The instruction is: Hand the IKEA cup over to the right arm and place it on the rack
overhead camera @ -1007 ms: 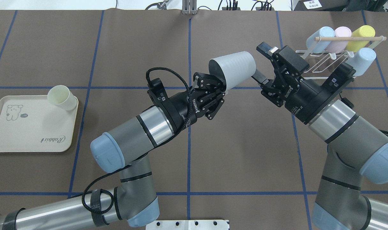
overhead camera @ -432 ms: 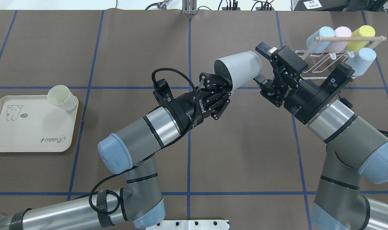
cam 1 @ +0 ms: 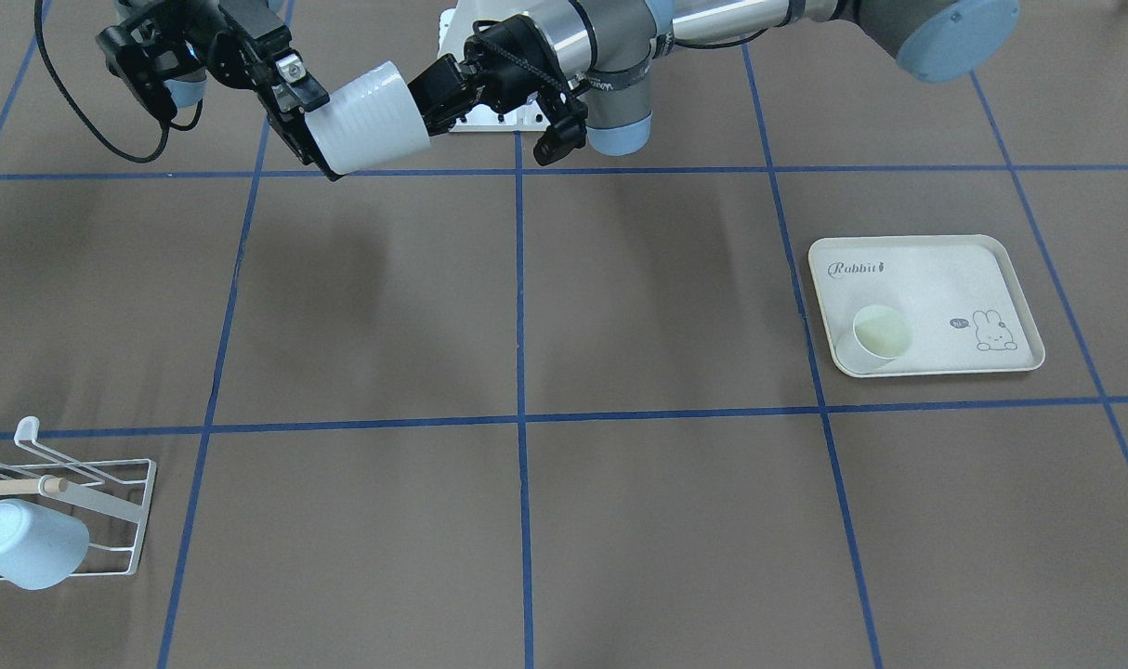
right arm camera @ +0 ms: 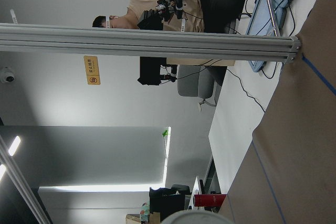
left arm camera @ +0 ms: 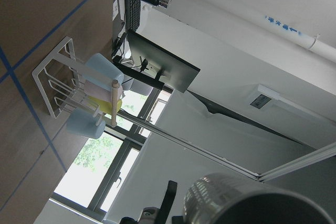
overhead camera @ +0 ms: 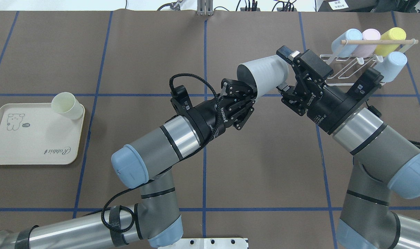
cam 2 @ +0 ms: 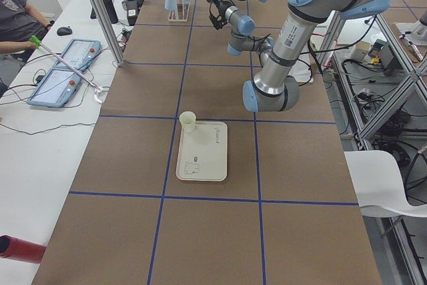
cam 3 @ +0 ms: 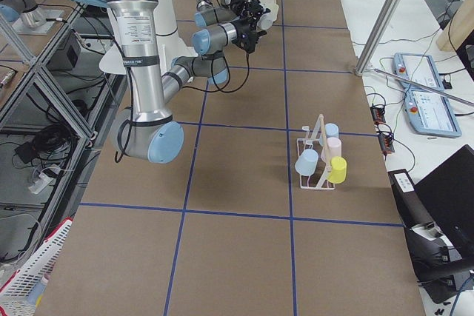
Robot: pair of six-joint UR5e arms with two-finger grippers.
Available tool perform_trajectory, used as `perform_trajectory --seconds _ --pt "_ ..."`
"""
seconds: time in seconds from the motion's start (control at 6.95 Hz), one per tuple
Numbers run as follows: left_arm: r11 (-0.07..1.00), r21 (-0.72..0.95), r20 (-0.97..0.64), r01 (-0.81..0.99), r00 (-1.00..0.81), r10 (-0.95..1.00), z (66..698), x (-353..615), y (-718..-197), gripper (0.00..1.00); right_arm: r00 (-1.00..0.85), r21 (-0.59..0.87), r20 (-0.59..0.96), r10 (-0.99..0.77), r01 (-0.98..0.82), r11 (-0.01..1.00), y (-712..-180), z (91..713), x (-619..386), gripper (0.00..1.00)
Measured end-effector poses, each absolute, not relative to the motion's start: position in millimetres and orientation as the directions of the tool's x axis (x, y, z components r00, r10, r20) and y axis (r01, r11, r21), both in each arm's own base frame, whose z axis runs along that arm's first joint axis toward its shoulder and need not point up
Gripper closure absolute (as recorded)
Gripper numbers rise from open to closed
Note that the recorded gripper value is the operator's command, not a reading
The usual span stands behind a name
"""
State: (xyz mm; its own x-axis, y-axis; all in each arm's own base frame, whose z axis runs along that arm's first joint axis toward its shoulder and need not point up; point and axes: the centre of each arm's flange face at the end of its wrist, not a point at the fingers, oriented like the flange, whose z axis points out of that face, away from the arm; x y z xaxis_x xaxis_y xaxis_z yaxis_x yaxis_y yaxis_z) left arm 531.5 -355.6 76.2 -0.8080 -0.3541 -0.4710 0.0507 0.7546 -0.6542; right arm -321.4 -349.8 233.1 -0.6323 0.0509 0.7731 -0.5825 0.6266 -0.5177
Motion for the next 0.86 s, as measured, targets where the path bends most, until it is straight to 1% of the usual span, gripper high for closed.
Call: perform_trajectory --seconds 0.86 --pt "0.754 -0.655 -0.47 0.048 -0.807 -0.358 68.8 538.4 -354.6 1.0 -0.63 -0.517 0.775 0.052 -0.583 0.626 -350.4 234.4 -323.5 0.0"
